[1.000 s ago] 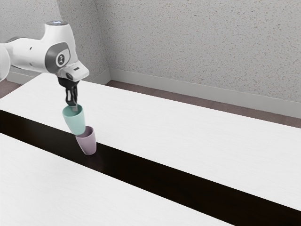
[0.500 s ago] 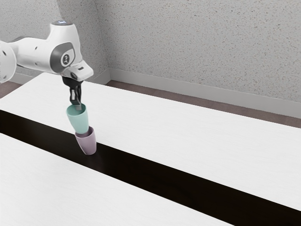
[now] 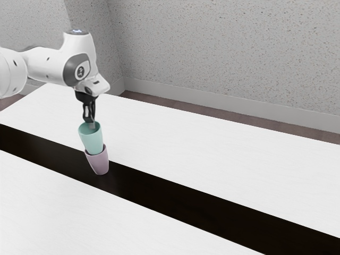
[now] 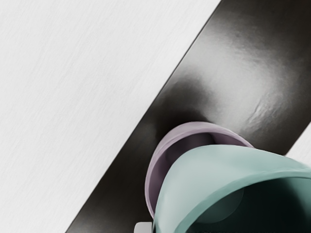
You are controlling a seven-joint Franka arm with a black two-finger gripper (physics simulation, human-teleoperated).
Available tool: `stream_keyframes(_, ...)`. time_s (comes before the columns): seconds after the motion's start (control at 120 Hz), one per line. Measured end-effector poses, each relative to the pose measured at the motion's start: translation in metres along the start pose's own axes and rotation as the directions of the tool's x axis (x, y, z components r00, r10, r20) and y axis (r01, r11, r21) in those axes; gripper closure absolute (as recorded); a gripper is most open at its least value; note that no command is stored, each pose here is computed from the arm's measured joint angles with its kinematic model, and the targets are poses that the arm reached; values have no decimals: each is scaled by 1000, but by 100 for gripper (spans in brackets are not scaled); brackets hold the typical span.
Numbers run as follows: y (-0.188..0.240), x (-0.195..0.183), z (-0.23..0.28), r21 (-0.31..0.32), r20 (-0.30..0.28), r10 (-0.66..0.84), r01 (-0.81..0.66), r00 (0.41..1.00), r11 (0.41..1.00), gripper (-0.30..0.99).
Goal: Place the left cup onto the right cup
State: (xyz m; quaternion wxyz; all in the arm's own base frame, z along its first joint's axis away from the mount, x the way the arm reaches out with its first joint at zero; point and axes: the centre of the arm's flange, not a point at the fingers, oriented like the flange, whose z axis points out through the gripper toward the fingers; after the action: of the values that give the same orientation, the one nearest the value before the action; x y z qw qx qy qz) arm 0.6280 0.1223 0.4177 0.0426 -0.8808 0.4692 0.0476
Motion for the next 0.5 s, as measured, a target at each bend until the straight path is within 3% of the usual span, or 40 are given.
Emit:
stream_keyframes(0.317,-5,3,13,-11,11,1,0,1000,1000,78)
stream_keyframes(0.5,-5,4,17,-15,13,9,-8,1000,1000,42)
